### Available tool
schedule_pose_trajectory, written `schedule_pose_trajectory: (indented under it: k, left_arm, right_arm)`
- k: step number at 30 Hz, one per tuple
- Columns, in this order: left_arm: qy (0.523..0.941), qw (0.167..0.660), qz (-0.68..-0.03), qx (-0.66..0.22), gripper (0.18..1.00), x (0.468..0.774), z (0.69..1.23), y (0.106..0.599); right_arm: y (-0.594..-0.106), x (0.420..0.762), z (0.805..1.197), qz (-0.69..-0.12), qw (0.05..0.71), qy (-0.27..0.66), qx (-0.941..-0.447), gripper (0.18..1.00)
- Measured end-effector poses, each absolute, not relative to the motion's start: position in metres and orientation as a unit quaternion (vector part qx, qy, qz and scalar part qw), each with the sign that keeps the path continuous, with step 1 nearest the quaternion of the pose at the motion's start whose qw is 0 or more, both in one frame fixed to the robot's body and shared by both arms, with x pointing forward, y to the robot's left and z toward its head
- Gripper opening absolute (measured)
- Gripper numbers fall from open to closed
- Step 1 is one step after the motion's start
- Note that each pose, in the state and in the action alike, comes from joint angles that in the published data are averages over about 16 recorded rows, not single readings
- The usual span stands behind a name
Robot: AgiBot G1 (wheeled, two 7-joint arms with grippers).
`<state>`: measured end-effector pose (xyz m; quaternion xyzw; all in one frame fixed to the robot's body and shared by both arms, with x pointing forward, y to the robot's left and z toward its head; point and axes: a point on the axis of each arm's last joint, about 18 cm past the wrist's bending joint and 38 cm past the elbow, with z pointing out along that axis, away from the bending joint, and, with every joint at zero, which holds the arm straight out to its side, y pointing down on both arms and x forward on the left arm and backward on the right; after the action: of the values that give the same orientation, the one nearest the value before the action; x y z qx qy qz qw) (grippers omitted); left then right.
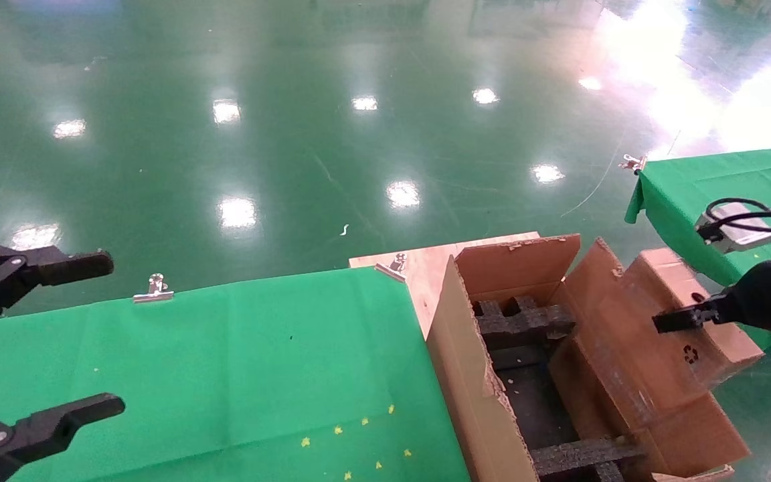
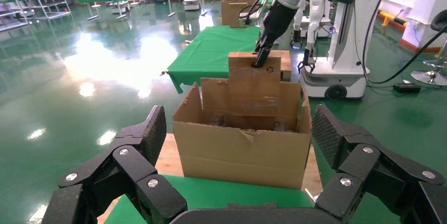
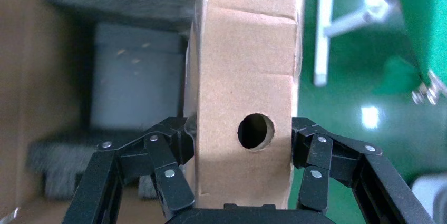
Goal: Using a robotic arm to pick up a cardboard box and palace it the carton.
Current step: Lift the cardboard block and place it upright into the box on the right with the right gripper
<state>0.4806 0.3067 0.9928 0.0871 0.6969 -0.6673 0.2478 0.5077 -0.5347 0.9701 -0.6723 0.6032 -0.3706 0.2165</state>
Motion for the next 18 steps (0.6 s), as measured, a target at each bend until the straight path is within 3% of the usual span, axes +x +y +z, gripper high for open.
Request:
schedule_pose_trajectory:
  k: [7, 18]
  left_arm:
    - [0.697, 0.248, -0.667, 0.087, 1.001, 0.481, 0.993, 0.307]
    - [0.697, 0.248, -0.667, 0.087, 1.001, 0.481, 0.993, 0.307]
  right_arm:
    - [-0.523, 0.523, 0.963, -0.367, 0.214, 0.641, -0.640, 0.287]
    - [-0.509, 0.544, 0.946, -0.365, 0.202, 0.650, -0.635, 0.286]
